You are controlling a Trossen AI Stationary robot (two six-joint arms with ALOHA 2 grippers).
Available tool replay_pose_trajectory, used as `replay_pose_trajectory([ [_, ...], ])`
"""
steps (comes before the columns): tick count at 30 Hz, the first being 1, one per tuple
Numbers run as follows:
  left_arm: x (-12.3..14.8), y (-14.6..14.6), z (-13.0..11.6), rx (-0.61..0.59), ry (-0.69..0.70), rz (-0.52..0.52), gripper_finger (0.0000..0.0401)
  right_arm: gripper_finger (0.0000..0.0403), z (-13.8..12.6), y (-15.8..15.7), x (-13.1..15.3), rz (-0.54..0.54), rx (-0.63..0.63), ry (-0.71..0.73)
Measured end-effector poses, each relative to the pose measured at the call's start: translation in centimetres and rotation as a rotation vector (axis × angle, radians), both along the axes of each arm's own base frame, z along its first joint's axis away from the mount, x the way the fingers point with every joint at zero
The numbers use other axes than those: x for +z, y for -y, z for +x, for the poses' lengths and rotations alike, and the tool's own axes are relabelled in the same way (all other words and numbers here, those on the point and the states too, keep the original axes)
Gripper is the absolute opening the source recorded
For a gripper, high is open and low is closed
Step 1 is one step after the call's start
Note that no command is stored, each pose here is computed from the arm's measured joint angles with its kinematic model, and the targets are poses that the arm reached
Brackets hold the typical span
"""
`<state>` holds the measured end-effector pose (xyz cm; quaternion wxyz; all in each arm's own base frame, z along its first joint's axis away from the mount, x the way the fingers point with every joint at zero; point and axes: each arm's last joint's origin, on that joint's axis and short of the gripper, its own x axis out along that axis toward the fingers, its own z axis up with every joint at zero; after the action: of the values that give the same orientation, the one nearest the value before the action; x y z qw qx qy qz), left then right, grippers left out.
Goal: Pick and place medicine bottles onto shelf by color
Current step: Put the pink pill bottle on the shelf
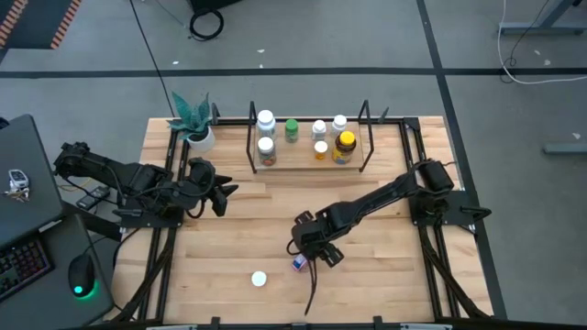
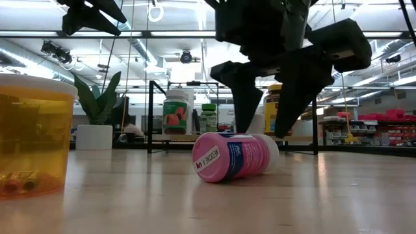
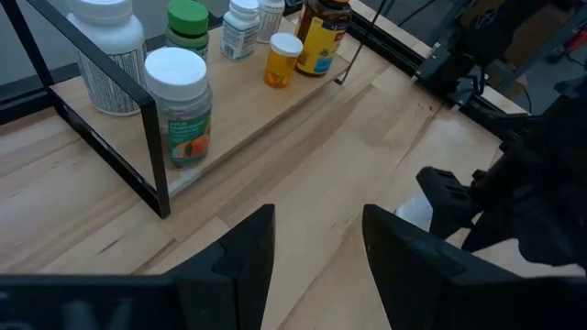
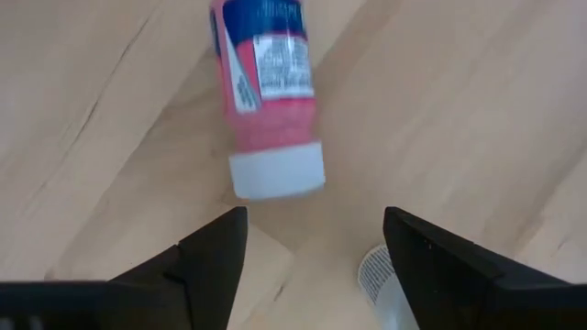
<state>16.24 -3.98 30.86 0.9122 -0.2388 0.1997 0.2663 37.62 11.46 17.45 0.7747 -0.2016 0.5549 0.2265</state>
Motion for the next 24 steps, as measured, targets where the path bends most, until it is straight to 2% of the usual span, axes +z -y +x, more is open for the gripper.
replay_pose_trajectory([
  [12, 0.0, 0.0, 0.0, -0.01, -0.007, 0.016, 0.0174, 0.0252, -1.3, -0.2, 3.2, 0.003, -0.012, 0.049],
  [17, 0.0, 0.0, 0.0, -0.009, -0.007, 0.014, 0.0174, 0.0251, -1.6, -1.2, 1.9, 0.021, 0.001, -0.002],
  [20, 0.0, 0.0, 0.0, -0.008, -0.005, 0.012, 0.0174, 0.0253, -1.9, -2.0, 0.8, 0.026, 0.004, 0.007],
  [24, 0.0, 0.0, 0.0, -0.008, -0.001, 0.01, 0.0174, 0.0263, -1.6, -3.2, 0.7, 0.037, 0.011, 0.076],
])
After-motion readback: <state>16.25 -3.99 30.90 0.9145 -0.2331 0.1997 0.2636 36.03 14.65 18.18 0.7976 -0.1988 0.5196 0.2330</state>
